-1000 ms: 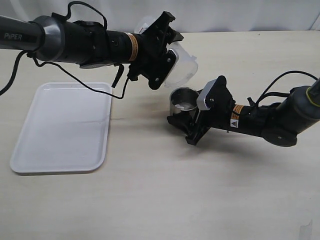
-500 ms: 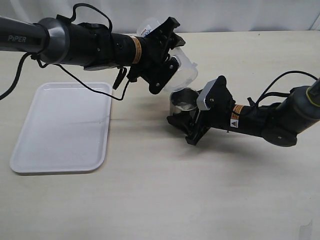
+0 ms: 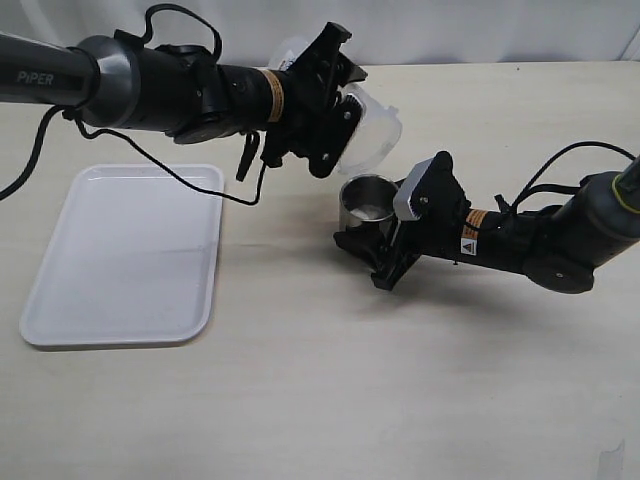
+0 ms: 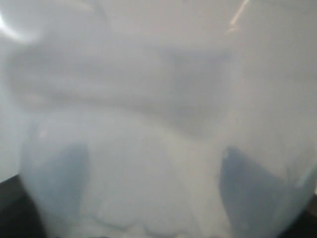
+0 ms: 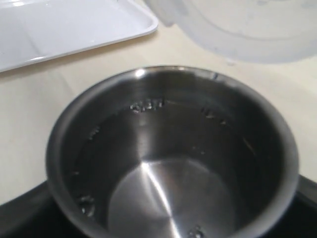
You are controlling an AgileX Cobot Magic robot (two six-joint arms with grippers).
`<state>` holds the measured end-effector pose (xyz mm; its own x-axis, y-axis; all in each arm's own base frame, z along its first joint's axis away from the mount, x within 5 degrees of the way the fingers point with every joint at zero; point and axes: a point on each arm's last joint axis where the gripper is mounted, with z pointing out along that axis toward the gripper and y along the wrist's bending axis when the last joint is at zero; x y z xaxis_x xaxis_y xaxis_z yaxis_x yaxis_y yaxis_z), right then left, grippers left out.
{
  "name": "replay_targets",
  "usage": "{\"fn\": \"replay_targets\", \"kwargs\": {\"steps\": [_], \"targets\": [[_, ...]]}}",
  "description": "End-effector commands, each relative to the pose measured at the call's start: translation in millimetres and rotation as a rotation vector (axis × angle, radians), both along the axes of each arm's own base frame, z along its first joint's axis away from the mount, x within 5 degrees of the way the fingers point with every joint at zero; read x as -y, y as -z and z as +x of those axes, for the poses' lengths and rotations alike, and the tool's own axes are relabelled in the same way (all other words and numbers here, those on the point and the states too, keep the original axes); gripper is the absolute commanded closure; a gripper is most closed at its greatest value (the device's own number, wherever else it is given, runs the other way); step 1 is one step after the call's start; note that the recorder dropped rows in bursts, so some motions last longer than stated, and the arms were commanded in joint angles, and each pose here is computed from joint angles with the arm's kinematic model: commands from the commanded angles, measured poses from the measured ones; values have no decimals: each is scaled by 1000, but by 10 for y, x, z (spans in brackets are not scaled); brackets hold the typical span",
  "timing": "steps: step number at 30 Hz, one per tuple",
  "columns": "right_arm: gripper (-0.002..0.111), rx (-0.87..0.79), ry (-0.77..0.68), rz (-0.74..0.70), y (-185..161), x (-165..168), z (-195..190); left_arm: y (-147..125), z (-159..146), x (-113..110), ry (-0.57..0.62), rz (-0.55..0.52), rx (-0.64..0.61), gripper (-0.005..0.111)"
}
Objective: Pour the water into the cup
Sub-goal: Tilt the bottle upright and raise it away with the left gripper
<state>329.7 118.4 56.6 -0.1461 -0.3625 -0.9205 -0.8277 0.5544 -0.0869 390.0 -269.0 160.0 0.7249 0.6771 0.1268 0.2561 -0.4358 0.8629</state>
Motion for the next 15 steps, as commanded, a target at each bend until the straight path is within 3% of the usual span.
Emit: {"fn": "replay_targets", "kwargs": {"steps": [1,7,15], "targets": [[104,25,-12,23,-43,-16,12,-68,-16,21,-81,-122,-76,107],[104,25,-12,23,-43,-16,12,-55,-14,9,-196,-246,-209,107],[104,25,-10,22,-42,-15,13,16,-5,-70,-473,-417,-449,107]]}}
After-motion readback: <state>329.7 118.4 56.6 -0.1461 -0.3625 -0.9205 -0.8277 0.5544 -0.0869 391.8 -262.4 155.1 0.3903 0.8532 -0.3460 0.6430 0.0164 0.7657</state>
